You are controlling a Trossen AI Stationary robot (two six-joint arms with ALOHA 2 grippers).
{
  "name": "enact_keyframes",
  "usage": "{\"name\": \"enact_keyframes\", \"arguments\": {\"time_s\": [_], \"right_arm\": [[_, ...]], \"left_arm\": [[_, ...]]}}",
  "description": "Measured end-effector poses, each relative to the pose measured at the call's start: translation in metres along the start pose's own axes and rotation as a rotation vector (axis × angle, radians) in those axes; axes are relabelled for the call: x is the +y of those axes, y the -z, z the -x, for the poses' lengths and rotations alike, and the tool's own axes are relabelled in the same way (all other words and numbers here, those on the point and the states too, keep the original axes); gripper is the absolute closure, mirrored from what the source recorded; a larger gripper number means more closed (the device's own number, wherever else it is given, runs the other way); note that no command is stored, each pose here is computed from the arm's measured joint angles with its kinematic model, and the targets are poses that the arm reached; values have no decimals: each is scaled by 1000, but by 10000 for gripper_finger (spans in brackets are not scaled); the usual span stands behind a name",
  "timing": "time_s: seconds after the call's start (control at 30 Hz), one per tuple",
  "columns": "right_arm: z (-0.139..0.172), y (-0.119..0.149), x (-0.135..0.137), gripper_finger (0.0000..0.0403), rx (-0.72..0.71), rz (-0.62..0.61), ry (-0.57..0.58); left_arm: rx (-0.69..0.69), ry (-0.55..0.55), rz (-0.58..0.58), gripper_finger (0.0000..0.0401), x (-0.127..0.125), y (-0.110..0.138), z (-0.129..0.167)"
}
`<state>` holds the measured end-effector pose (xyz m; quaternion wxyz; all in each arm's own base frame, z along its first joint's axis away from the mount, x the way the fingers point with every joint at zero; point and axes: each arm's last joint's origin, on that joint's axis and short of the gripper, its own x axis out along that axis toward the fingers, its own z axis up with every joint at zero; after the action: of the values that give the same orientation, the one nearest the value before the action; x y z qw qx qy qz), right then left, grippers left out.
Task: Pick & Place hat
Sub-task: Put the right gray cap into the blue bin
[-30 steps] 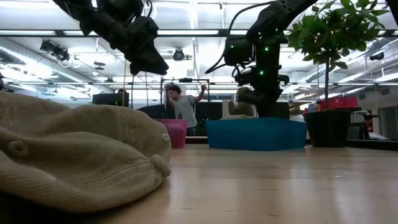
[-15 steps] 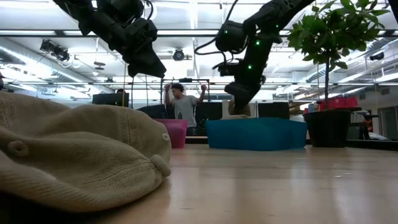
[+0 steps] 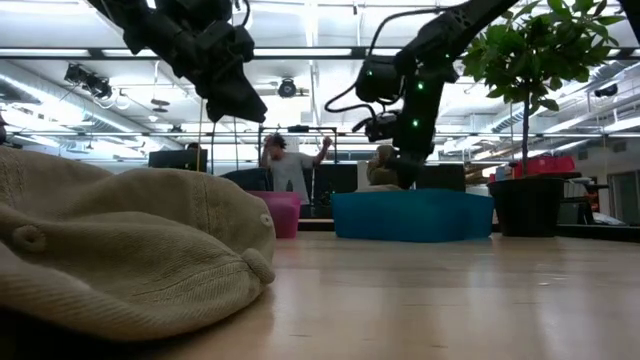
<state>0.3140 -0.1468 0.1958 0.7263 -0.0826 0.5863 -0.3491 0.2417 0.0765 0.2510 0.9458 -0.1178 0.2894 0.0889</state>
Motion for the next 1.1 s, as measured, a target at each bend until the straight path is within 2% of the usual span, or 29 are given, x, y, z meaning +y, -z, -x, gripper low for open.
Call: {"name": "enact_keyframes", "arguments": {"time_s": [0.13, 0.23, 0.3, 0.5, 0.53, 0.67, 0.93, 1.0, 1.1], "right_arm": [[-11, 2, -8, 165, -20, -21, 4], [-14, 0, -12, 183, -41, -48, -2], [-15, 0, -14, 217, -39, -51, -13], [-20, 1, -22, 374, -44, -106, -88], [-19, 1, -22, 387, -44, -115, -88], [-11, 2, -23, 386, -41, -114, -89], [32, 0, -26, 400, 13, -130, -65], [41, 2, -24, 400, 56, -172, -71], [46, 9, -22, 401, 134, -300, -75]], "left_arm": [[1, 8, -6, 270, -3, 0, 0], [2, 9, -7, 270, -3, 0, 0], [2, 9, -7, 270, -3, 0, 0], [1, 9, -9, 270, -3, 0, 0], [1, 9, -9, 270, -3, 0, 0], [1, 9, -9, 270, -3, 0, 0], [1, 9, -9, 270, -3, 0, 0], [1, 9, -9, 270, -3, 0, 0], [1, 9, -9, 270, -3, 0, 0]]}}
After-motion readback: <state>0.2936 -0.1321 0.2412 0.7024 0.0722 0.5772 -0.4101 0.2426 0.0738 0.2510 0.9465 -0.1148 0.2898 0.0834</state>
